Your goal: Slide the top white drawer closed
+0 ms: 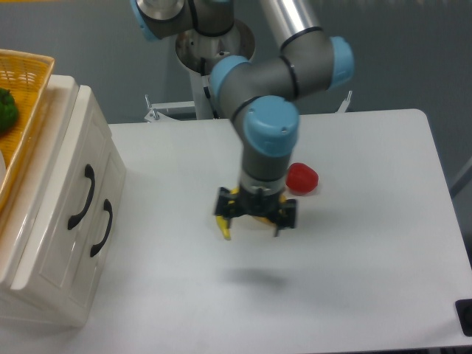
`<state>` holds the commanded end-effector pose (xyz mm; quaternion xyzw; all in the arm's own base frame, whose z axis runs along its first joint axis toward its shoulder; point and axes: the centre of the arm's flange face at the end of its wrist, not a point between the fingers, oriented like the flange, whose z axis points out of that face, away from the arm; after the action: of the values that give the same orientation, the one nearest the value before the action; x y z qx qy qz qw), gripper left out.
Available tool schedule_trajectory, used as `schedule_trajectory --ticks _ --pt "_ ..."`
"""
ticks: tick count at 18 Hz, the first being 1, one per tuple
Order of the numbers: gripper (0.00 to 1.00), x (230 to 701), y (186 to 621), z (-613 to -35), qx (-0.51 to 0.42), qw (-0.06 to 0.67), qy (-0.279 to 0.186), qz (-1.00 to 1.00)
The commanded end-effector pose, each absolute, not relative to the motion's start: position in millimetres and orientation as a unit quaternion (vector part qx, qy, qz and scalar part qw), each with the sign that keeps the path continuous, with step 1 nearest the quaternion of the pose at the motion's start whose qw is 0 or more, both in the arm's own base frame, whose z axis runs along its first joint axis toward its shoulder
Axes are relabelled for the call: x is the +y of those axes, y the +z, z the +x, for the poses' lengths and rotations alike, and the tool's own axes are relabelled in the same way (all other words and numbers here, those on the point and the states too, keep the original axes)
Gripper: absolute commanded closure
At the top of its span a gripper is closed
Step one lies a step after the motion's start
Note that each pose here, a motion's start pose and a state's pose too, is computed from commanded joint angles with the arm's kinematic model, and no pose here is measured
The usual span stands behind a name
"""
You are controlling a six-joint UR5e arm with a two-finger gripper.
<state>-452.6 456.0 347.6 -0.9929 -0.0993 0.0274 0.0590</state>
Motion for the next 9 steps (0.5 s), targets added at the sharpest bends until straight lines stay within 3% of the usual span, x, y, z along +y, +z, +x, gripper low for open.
schedule_trajectory --ticks 5,9 --pt "0.0 381 361 -503 -0.074 0.056 0.044 -0.995" --pt "0.0 330 403 -522 -0.018 0.061 0.083 -0.994"
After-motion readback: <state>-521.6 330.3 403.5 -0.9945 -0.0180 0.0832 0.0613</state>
